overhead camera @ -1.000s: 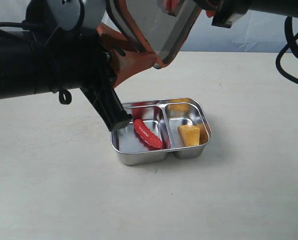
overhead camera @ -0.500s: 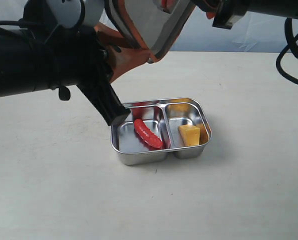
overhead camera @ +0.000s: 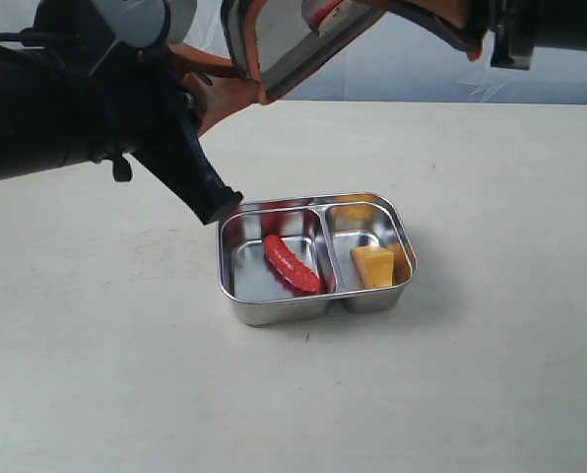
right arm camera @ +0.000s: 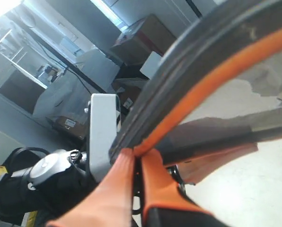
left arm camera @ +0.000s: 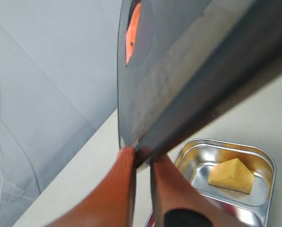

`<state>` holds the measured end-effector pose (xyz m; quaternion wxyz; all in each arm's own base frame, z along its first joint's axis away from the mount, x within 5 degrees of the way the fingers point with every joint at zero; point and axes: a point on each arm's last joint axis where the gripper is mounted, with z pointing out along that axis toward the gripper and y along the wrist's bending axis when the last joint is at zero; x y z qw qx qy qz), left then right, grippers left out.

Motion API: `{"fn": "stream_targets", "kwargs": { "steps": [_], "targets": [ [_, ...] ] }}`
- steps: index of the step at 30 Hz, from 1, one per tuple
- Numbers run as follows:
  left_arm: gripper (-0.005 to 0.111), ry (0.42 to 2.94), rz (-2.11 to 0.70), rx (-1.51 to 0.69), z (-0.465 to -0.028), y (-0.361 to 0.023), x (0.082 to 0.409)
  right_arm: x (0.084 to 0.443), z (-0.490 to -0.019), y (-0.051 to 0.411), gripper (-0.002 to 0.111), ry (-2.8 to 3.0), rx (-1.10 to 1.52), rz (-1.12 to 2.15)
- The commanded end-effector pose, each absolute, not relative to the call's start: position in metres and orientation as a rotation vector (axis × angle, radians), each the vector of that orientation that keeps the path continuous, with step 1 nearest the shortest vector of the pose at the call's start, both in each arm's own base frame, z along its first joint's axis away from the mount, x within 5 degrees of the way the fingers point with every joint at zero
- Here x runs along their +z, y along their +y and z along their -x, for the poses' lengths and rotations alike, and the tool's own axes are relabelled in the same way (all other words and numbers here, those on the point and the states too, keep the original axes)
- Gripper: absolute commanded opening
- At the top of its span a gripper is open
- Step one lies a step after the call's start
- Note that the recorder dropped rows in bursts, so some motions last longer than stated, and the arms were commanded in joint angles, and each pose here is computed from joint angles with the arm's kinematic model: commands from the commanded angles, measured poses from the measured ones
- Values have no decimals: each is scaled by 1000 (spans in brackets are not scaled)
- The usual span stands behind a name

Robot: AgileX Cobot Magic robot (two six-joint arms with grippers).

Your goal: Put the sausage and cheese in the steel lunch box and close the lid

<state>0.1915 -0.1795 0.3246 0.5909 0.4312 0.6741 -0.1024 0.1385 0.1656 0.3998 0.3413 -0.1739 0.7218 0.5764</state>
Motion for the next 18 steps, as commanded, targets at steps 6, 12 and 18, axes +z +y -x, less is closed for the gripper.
{"fn": "stream_targets", "kwargs": {
  "steps": [6,12,18],
  "targets": [
    [0,1592,-971,-171,-196,-175,325,391,-137,154,-1,2056,1348,340],
    [0,1584,-991,-156,-197,-176,324,388,-141,151,-1,2097,1325,231],
    [0,1607,-1033,-129,-201,-180,311,387,-139,152,-1,2117,1352,243]
  ]
}}
